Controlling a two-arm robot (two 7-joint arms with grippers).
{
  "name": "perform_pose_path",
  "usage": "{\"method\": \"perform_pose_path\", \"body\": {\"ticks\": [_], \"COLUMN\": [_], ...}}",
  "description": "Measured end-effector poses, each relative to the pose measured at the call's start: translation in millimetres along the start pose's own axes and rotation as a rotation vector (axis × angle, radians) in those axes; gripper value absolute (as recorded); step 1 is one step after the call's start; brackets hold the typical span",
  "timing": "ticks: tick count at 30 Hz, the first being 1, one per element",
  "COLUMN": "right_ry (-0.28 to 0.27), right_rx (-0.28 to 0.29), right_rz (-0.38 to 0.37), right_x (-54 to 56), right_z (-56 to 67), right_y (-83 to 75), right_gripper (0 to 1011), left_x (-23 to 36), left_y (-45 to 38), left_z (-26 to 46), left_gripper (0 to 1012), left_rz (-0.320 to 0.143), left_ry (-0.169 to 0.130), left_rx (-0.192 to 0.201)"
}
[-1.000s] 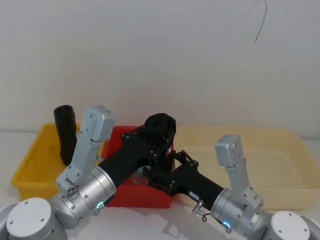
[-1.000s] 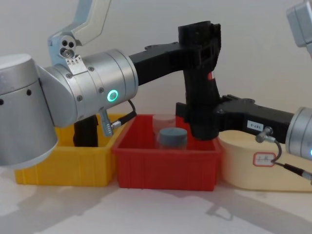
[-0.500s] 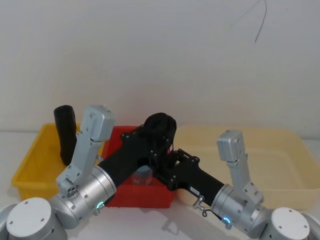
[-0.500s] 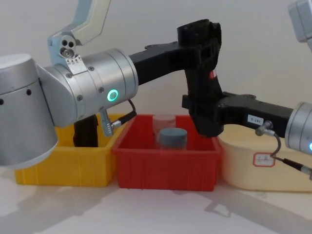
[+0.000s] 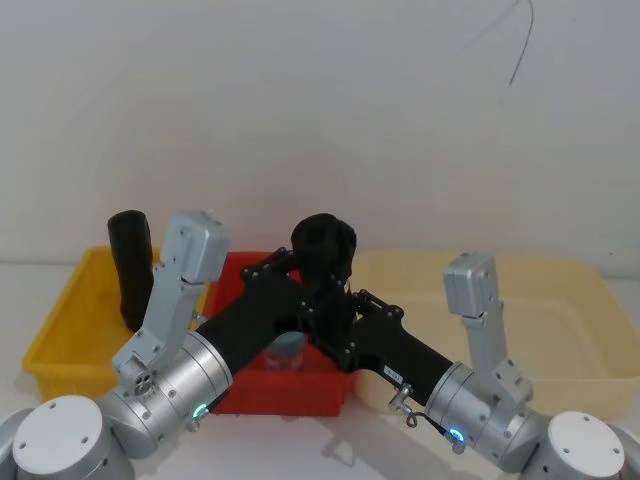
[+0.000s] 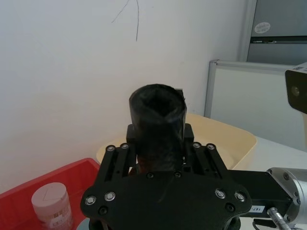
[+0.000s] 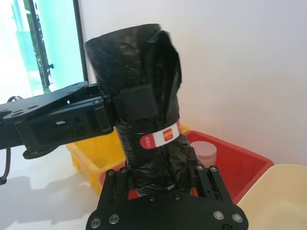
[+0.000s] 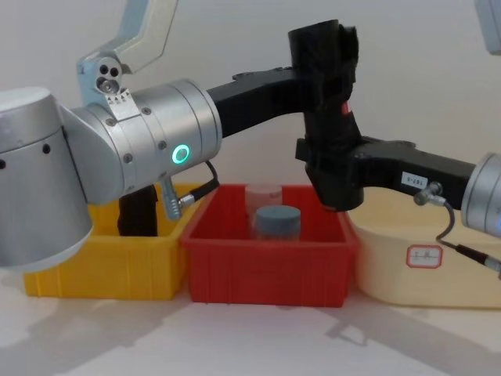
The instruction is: Pick up the garbage bag with the one hand and transfer it to the other hand.
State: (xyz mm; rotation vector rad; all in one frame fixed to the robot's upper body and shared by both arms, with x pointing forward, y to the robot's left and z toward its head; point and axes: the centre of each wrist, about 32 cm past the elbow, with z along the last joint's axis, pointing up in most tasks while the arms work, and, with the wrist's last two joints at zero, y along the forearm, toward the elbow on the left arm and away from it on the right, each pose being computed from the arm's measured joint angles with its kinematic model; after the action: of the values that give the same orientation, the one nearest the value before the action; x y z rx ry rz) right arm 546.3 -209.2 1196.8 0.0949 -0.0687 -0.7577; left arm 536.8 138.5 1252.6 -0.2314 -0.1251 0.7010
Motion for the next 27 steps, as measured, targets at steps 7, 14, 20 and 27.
{"method": "perform_pose_path", "body": {"ticks": [7, 14, 20, 27], "right_ry": [0.008, 0.015, 0.020, 0.014], "right_rx": [0.008, 0.015, 0.017, 0.015], "right_rz": [-0.006, -0.023, -0.063, -0.145], "right_x": [-0.4, 0.6, 5.2, 19.5], "right_z": [0.5, 0.7, 1.8, 6.6], "right_y": [-1.1, -2.9, -7.1, -17.4], "right_gripper": [593, 593, 593, 593], "left_x": [0.0, 0.0, 0.0, 0.0], "left_y": [0.0, -0.1, -0.1, -0.1], "left_z": [0.0, 0.1, 0.2, 0.2], "left_gripper": [711, 918, 1000, 1000], "left_rz": [0.000, 0.000, 0.000, 0.000], "left_ry": [0.000, 0.000, 0.000, 0.000], "left_rx": [0.000, 0.000, 0.000, -0.001]}}
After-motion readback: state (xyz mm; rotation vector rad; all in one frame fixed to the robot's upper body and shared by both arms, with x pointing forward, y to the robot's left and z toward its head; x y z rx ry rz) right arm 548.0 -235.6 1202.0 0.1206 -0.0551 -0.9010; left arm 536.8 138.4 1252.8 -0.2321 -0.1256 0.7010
